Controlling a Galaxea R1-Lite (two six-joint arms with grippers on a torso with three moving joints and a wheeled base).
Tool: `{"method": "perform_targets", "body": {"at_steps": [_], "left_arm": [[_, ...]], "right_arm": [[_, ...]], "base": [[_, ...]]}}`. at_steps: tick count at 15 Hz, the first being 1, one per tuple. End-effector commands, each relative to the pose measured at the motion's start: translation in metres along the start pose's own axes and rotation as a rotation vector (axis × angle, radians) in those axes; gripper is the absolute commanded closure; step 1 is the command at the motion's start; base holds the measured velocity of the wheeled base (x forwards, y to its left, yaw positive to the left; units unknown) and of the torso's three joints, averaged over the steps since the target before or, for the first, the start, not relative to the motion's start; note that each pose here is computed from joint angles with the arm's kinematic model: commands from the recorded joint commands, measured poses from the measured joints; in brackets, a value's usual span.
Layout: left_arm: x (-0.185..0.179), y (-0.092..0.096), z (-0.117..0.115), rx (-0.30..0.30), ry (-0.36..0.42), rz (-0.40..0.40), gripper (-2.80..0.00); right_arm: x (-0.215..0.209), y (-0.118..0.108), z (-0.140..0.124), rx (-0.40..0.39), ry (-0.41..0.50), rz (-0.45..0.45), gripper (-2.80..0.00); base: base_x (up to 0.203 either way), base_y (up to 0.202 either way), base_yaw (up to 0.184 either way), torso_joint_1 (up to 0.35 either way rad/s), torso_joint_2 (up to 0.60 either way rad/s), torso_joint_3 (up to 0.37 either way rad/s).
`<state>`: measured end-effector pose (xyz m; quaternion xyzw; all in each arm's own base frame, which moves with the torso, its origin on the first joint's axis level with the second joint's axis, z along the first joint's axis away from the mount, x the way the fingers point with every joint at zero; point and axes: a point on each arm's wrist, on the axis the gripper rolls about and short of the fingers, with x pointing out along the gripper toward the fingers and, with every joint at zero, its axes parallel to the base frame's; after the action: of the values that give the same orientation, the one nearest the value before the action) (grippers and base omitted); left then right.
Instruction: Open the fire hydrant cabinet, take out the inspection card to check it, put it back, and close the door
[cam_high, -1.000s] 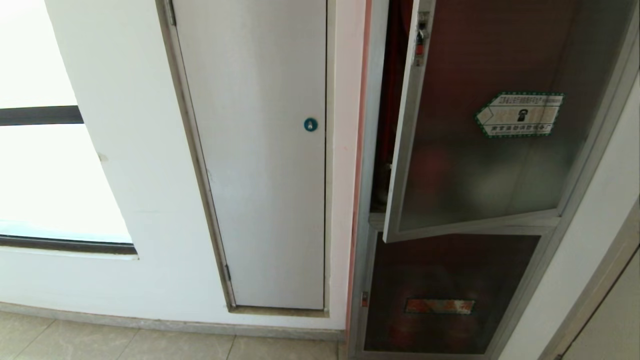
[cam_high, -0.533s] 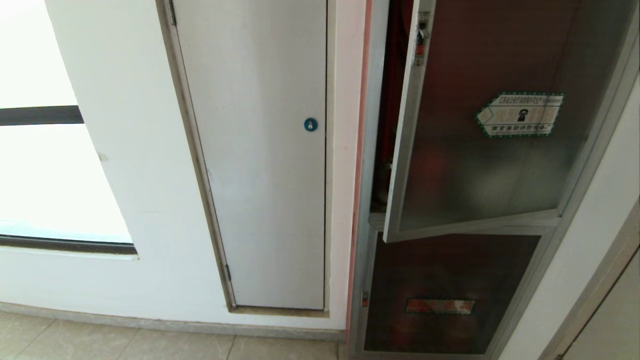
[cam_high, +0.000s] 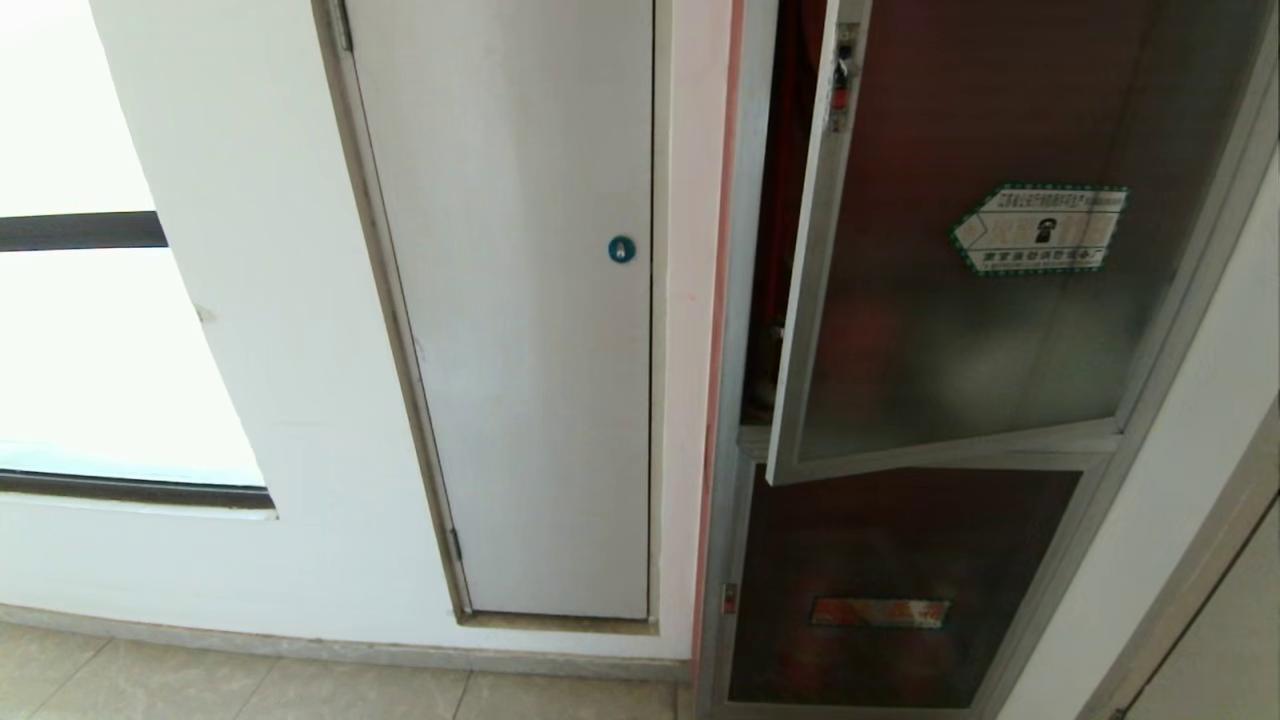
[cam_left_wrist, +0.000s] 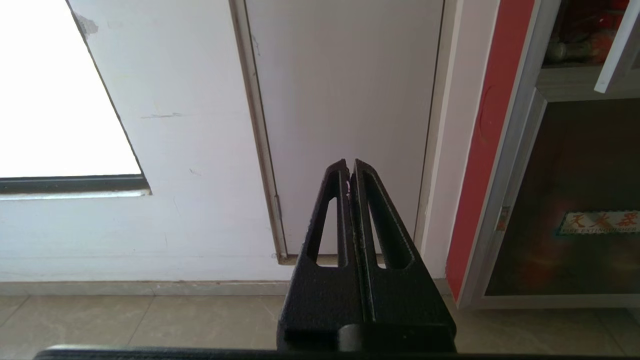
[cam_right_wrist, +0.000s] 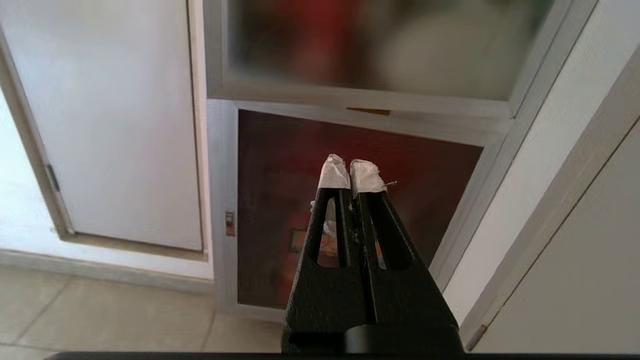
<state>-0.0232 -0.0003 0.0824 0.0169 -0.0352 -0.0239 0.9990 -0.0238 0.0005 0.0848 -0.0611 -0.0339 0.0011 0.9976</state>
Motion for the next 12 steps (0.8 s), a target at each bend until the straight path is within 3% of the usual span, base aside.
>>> {"method": "perform_targets", "body": {"at_steps": [1, 5, 12], "left_arm": [[0.0017, -0.0002, -0.0077, 0.000, 0.028, -0.001, 0.00], [0.0017, -0.0002, -0.0077, 0.000, 0.028, -0.001, 0.00], [0.0017, -0.0002, -0.0077, 0.000, 0.028, -0.001, 0.00]], "right_arm": [[0.0004, 0.0007, -0.0064, 0.017, 0.037, 0.004, 0.00], [0.0002, 0.0011, -0.0098, 0.121, 0.075, 0.004, 0.00], [0.0001, 0.0011, -0.0097, 0.138, 0.072, 0.002, 0.00]], "base": [[0.000, 0.000, 0.000, 0.000, 0.00, 0.000], [0.000, 0.000, 0.000, 0.000, 0.00, 0.000], [0.000, 0.000, 0.000, 0.000, 0.00, 0.000]]}}
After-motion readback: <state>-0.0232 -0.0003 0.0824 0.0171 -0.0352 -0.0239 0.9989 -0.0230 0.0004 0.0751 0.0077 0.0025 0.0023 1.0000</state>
